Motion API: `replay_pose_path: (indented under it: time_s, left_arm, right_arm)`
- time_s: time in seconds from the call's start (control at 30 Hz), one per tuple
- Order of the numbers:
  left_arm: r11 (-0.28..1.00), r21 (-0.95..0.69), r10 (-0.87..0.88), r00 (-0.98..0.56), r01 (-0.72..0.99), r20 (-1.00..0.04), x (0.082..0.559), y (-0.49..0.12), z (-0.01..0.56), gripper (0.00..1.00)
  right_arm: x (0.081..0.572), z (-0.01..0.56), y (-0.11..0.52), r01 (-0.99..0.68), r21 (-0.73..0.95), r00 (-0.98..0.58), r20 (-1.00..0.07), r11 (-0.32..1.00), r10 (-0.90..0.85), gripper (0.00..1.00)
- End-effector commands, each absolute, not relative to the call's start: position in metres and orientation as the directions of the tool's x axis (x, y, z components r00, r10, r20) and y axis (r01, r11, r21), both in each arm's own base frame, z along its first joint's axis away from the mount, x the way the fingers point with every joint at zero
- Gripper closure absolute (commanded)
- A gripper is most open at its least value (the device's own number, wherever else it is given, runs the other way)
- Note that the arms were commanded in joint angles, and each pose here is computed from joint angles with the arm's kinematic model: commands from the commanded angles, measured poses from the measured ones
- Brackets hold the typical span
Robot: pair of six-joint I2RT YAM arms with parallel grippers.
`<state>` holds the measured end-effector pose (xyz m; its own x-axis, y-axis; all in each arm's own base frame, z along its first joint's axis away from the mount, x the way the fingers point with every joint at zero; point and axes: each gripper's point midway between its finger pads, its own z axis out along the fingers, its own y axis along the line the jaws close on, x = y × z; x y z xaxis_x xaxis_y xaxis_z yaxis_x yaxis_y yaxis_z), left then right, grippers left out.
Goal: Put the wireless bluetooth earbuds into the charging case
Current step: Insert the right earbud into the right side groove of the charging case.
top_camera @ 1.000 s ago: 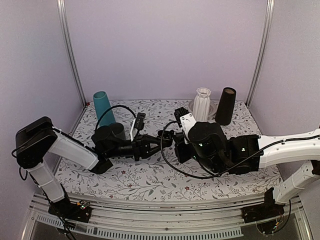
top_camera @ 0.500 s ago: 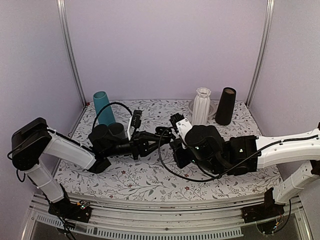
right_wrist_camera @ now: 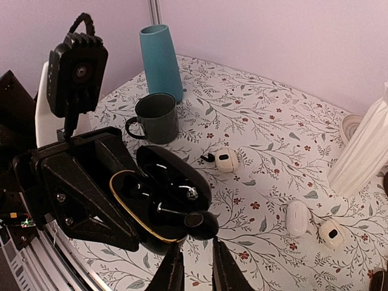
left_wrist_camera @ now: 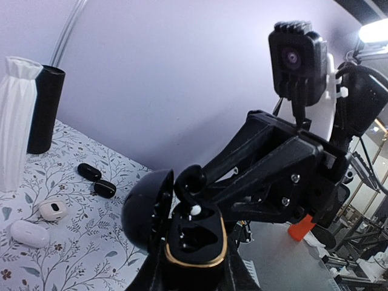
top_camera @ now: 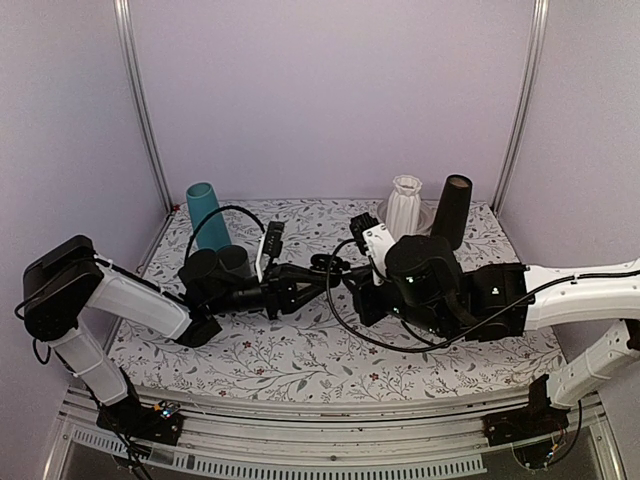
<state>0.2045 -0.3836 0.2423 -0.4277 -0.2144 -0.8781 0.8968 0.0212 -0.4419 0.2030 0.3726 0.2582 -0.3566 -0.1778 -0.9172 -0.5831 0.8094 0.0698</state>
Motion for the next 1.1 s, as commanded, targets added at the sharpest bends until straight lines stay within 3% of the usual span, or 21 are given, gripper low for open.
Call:
replay_pose_path:
  time_s: [0.0, 0.47, 0.9, 1.07]
  left_arm:
    - [0.018, -0.432, -0.203, -0.419, 0.902, -0.885, 0.203, -0.383, 0.239, 1.0]
    - [-0.005, -0.429, -0.188, -0.422, 0.903, -0.887, 0.201, -0.388, 0.237, 1.0]
    - [-0.02, -0.396, -0.219, -0.391, 0.918, -0.894, 0.195, -0.384, 0.246, 1.0]
    - [-0.019, -0.384, -0.234, -0.377, 0.923, -0.896, 0.193, -0.383, 0.25, 1.0]
  right_arm:
    - [0.205, 0.274, 0.372, -0.585, 0.114, -0.35, -0.929, 0.803, -0.123, 0.83]
    - [0.207, 0.278, 0.376, -0.6, 0.127, -0.347, -0.931, 0.79, -0.114, 0.83]
    - [0.208, 0.285, 0.382, -0.598, 0.278, -0.442, -0.897, 0.752, -0.019, 0.82]
    - [0.208, 0.288, 0.383, -0.576, 0.328, -0.476, -0.879, 0.749, 0.019, 0.73]
